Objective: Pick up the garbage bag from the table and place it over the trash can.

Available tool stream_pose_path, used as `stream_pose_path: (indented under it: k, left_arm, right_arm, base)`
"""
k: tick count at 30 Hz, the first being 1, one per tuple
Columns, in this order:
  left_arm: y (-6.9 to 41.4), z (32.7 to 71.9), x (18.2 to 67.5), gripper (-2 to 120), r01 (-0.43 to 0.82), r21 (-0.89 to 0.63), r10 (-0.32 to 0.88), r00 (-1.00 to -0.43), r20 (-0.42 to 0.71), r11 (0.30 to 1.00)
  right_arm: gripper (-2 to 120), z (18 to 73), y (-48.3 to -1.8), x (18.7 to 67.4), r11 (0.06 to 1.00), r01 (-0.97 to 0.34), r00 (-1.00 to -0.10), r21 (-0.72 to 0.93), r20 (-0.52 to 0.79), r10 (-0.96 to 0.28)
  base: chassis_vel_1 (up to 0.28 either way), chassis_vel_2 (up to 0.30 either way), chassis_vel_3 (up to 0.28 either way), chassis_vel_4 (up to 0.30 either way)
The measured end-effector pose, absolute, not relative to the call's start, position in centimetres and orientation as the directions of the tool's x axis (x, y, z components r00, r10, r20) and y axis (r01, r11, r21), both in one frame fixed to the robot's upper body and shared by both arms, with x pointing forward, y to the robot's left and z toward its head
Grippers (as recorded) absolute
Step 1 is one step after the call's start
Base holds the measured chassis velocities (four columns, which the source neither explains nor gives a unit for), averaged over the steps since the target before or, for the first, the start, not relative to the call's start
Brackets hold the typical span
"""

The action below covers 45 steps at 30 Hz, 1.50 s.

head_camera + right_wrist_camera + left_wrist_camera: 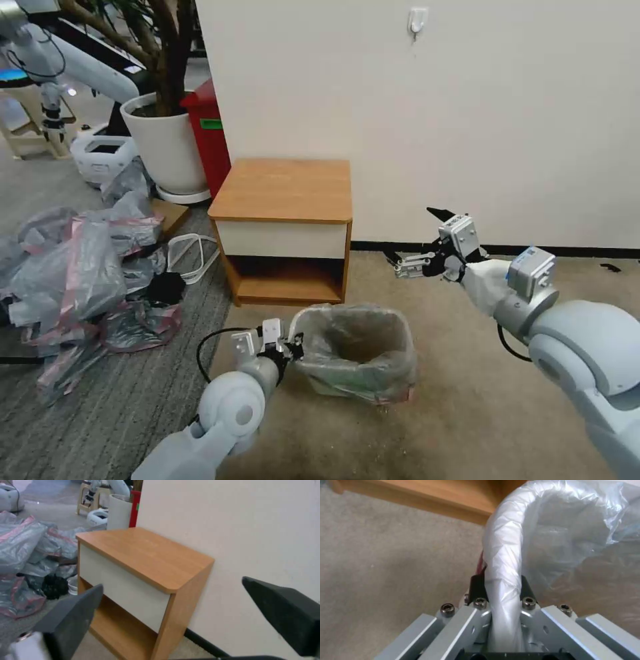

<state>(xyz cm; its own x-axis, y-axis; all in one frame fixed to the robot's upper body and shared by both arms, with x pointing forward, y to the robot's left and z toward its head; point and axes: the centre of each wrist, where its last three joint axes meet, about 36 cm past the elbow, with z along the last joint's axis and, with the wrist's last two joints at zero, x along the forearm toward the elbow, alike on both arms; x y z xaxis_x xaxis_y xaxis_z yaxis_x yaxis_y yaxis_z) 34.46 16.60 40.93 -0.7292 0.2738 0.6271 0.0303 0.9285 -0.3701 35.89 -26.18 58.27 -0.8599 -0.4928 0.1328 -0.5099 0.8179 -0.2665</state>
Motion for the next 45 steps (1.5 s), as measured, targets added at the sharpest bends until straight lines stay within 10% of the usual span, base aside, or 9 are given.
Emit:
stream_pose_path:
  k: [20,45]
  left_arm:
    - [18.1,38.6,33.2,3,-0.009,-0.289,0.198,-0.709,0.677,0.957]
    - [19.0,38.9,32.5,85,0.012,-0.239,0.177,-0.707,0.685,0.971]
  right_arm:
    - [100,57.0,-26.0,35.8,0.826,-0.507,-0.862,-0.245,0.137,-0.488]
    - [100,57.0,-26.3,36.1,0.830,-0.499,-0.867,-0.249,0.132,-0.481]
  base:
    - [0.000,0.000,0.000,0.000]
    - [0.000,0.000,0.000,0.000]
